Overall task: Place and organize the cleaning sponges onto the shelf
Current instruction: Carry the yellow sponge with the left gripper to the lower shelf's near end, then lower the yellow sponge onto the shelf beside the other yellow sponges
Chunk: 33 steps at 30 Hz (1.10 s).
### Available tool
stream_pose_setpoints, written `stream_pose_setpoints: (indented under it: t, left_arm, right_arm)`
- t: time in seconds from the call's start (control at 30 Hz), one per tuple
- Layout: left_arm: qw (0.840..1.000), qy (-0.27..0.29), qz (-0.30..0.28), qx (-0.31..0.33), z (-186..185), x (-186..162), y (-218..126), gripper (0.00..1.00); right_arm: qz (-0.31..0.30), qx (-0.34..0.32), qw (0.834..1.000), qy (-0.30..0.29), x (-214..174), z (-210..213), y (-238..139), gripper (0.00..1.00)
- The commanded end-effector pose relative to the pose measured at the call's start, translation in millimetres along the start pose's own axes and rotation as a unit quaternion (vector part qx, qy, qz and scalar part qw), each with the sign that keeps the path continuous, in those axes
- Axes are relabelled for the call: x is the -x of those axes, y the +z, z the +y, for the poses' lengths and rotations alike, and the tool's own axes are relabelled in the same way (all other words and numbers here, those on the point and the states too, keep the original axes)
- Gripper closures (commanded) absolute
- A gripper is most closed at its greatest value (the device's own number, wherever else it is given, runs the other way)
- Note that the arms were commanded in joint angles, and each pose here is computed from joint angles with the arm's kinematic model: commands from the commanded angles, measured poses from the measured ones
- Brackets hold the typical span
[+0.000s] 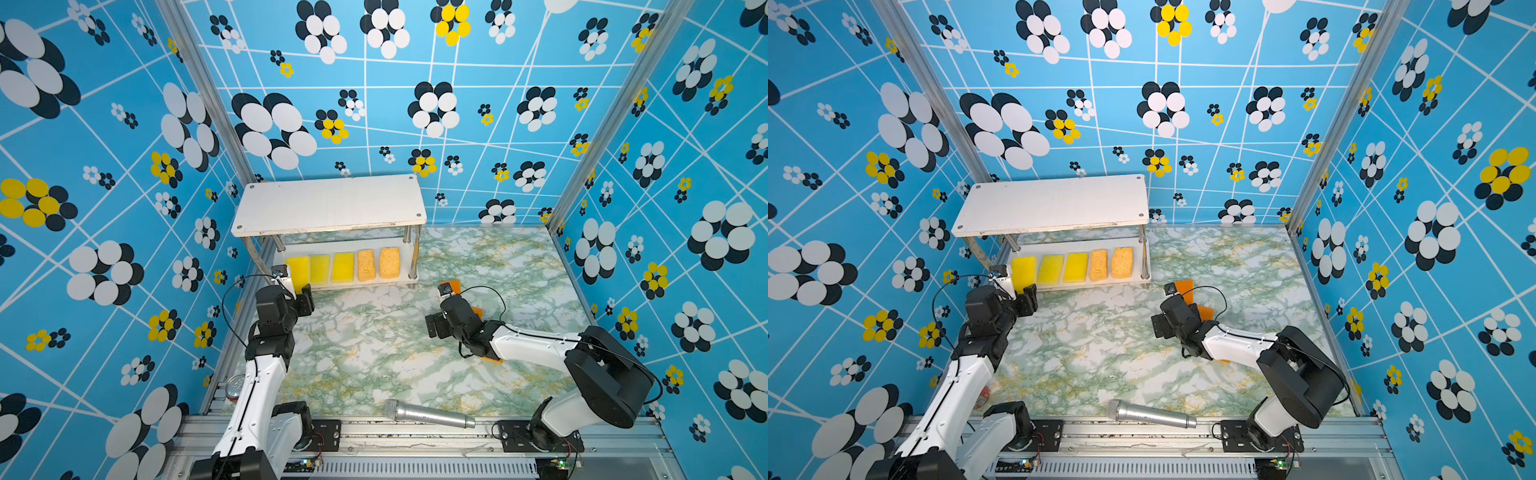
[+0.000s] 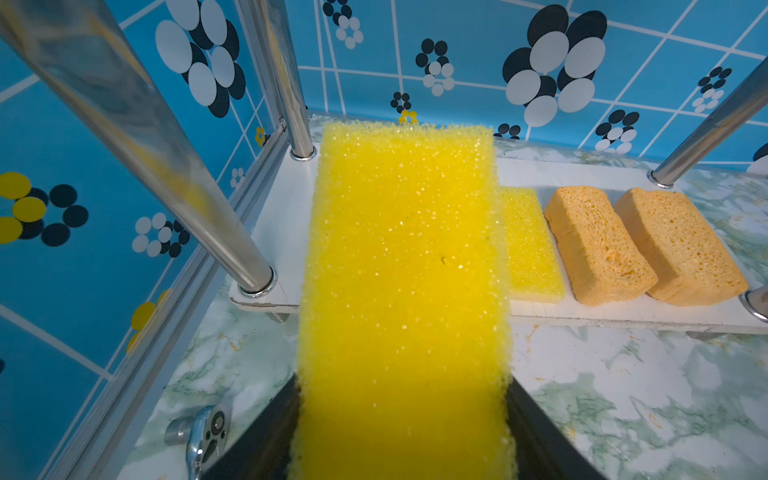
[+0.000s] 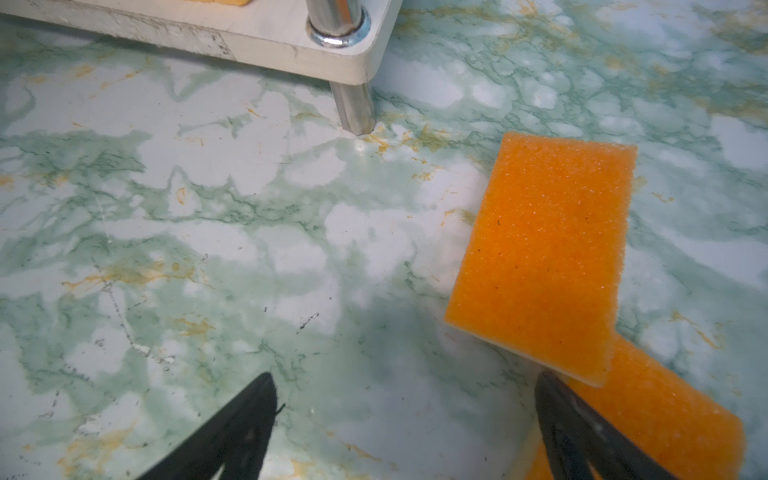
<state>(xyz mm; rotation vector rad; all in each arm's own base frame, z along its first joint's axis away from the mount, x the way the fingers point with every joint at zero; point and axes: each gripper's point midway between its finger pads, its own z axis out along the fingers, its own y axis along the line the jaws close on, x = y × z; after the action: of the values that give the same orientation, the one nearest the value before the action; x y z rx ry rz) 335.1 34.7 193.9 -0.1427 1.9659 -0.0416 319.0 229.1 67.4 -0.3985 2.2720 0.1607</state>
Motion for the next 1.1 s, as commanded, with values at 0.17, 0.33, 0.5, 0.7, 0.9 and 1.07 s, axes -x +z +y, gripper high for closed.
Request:
stream_pose_setpoints:
  t: [0.17, 0.33, 0.5, 0.7, 0.9, 1.07]
  left_arm:
    - [0.999, 0.016, -0.005, -0.027, -3.3, 1.9, 14.3, 0.36]
    - [1.000, 0.021, -0.005, -0.003, 7.1, 1.0, 23.4, 0.37]
    - [0.999, 0.034, -0.007, 0.040, 23.2, 2.9, 29.1, 0.37]
    - [0.997, 0.055, 0.010, 0.061, 34.8, 0.2, 41.9, 0.37]
    - [0.998, 0.046, 0.014, 0.040, 39.7, -0.7, 54.3, 0.37]
    - [0.998, 0.039, 0.026, 0.031, 41.6, -6.0, 66.9, 0.36]
  right_arm:
    - [-0.006, 0.011, 1.000, 0.016, 4.5, 4.5, 3.9, 0.01]
    - [-0.006, 0.005, 1.000, 0.012, 3.3, 1.6, 2.4, 0.01]
    - [-0.009, 0.003, 1.000, 0.015, 2.2, -0.3, 1.0, 0.01]
    - [-0.004, 0.002, 1.000, 0.010, 1.7, 0.5, 3.8, 0.01]
    - [-0.007, 0.000, 1.000, 0.007, 5.7, 1.0, 4.0, 0.01]
    - [-0.010, 0.001, 1.000, 0.009, 8.8, 2.2, 3.9, 0.01]
